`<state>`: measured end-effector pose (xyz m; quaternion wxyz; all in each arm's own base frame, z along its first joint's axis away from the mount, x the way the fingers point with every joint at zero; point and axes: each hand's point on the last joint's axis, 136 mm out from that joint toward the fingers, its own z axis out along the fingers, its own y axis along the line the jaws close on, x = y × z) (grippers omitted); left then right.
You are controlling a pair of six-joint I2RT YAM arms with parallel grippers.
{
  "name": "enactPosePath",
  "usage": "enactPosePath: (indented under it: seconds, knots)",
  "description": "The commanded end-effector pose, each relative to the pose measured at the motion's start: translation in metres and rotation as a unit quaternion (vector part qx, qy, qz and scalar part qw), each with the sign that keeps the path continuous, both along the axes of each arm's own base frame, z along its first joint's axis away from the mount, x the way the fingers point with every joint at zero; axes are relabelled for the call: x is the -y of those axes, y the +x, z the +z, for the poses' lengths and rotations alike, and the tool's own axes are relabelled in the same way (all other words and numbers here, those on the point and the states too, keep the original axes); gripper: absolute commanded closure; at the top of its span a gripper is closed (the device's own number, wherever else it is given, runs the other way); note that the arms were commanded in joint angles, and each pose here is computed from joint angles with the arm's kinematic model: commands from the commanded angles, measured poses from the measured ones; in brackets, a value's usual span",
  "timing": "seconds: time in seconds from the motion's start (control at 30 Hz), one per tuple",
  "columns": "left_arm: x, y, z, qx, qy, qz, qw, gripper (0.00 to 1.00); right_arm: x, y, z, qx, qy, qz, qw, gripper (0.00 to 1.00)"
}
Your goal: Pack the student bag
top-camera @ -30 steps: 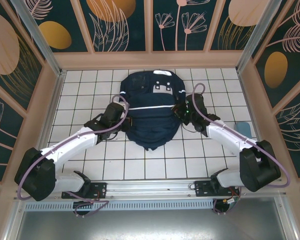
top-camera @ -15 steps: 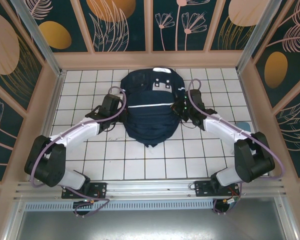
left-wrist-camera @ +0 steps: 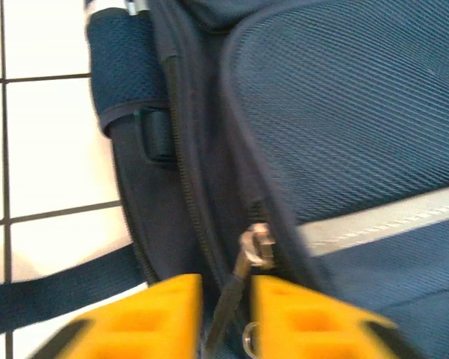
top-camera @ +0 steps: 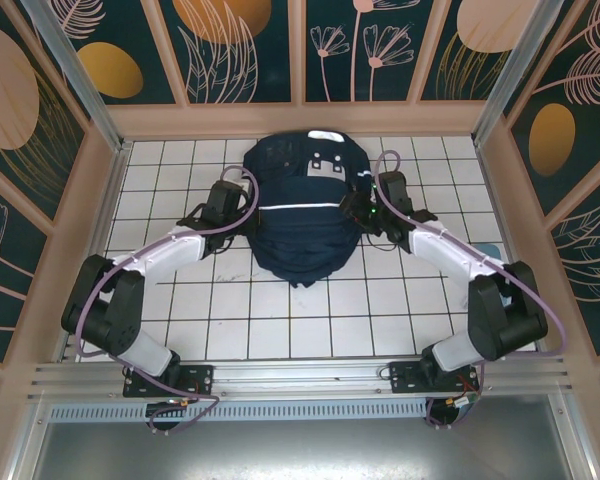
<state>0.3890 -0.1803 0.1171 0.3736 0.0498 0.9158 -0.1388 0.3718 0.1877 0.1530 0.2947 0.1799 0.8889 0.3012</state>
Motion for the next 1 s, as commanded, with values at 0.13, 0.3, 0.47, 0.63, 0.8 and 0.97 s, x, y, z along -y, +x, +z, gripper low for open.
enactPosePath:
  seconds: [0.13, 0.3, 0.47, 0.63, 0.8, 0.97]
  knots:
    - [-0.023, -0.017, 0.048, 0.035, -0.027, 0.053, 0.998, 0.22, 0.091, -0.014, 0.025, 0.031, -0.176, -0.108, 0.978, 0.34]
    - [-0.041, -0.027, 0.061, 0.043, -0.02, 0.091, 0.995, 0.08, 0.162, -0.032, 0.007, -0.015, -0.231, -0.199, 0.952, 0.23]
    - [-0.04, -0.034, 0.08, 0.066, -0.048, 0.086, 0.993, 0.01, 0.222, -0.046, -0.011, -0.029, -0.219, -0.273, 0.936, 0.01]
    - [-0.037, -0.038, 0.086, 0.07, -0.059, 0.075, 0.993, 0.01, 0.277, -0.069, -0.031, -0.07, -0.221, -0.355, 0.906, 0.01]
    - [-0.03, -0.041, 0.08, 0.058, -0.069, 0.061, 0.994, 0.02, 0.309, -0.082, -0.047, -0.106, -0.224, -0.389, 0.887, 0.01]
    - [-0.025, -0.042, 0.077, 0.052, -0.081, 0.053, 0.994, 0.02, 0.332, -0.084, -0.06, -0.13, -0.201, -0.407, 0.882, 0.01]
